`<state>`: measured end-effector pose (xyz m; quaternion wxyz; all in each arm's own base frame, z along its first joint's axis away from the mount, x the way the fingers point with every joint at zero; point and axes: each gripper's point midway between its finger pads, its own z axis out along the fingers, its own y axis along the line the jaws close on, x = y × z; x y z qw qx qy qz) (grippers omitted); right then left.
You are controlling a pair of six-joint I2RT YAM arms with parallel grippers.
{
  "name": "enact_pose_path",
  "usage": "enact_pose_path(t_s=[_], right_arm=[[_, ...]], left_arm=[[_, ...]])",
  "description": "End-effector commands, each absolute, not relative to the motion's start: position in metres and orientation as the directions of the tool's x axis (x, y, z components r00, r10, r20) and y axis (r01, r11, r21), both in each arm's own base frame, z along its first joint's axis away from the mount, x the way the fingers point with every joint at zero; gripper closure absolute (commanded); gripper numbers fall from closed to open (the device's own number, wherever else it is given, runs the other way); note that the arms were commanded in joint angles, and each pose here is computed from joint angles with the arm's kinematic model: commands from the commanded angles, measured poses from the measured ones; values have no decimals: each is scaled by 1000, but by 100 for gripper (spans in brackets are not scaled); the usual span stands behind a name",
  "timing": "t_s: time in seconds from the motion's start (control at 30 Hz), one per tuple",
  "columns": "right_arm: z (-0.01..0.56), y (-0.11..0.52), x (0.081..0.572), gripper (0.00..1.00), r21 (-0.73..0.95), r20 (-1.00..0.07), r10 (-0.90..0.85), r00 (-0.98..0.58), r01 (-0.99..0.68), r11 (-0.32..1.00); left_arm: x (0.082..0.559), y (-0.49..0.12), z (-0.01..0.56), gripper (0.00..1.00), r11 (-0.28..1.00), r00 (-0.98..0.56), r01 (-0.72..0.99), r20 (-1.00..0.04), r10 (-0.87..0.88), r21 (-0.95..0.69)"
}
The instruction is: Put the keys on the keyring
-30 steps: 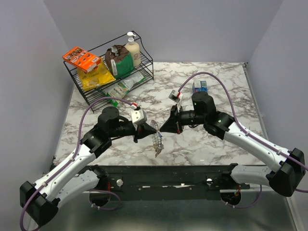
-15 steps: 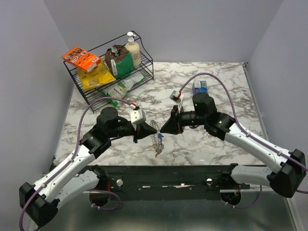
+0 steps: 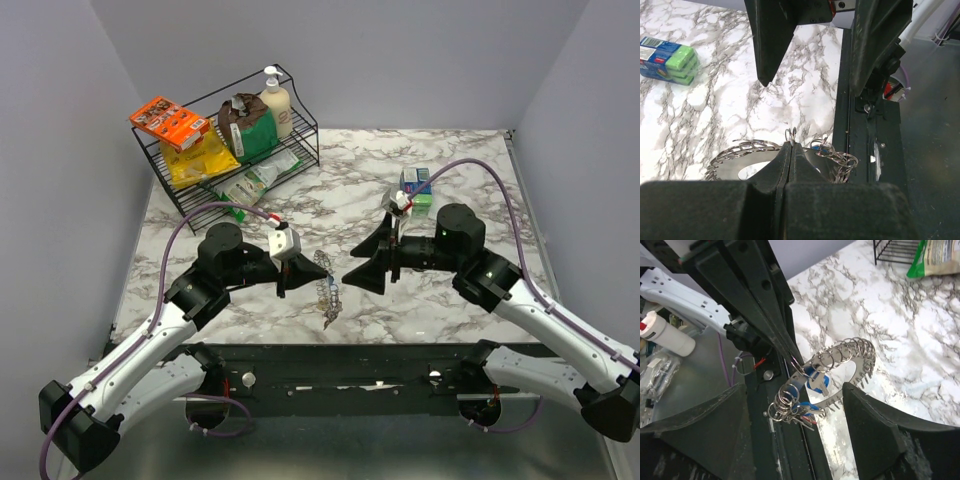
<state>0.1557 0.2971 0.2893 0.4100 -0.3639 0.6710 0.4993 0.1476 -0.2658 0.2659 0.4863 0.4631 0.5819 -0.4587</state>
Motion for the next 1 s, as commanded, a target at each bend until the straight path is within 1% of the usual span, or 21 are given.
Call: enact_pose_path(t_s=[0.0,0.03,0.13,0.3,0.37,0.4,0.43,0.47,0.53,0.63,0.97], right_arm=[[310,298,146,14,307,-948,-37,-317,-938,160],[310,298,145,1,306,-949,-38,-314,-940,151],[315,299,141,1,293,-953,-36,-300,-948,124],[323,300,134,4,283,-957,-34,-286,-956,78],[322,302,133,9,294,-954,-42,-297,-954,63],[323,303,131,16,293,-954,-43,-296,-955,52],[324,303,130,34,295,-954,-46,-296,-955,37],[323,304,129,39,298,-953,-49,-299,-954,31],[325,304,128,40,299,-953,-44,-300,-954,24],[329,304,127,46,294,-955,-34,-294,-956,16],[326,312,125,49,325,-945,-40,-323,-945,-35]], left_arm=[[139,-270,295,100,77,-25,997,-999,32,-23],[135,-271,298,100,55,-21,998,-999,30,-20],[129,-273,306,100,8,-24,1000,-999,22,-23],[124,-276,315,100,-35,-26,999,-1000,17,-26],[122,-276,318,100,-50,-26,998,-1000,12,-26],[122,-276,320,100,-53,-25,998,-1000,9,-26],[121,-277,323,100,-57,-23,998,-1000,2,-23],[121,-277,323,100,-61,-24,998,-1000,1,-24],[119,-277,327,100,-74,-22,997,-1000,-8,-22],[118,-278,329,100,-83,-29,996,-1000,-12,-28],[117,-279,333,100,-96,-37,995,-999,-24,-34]])
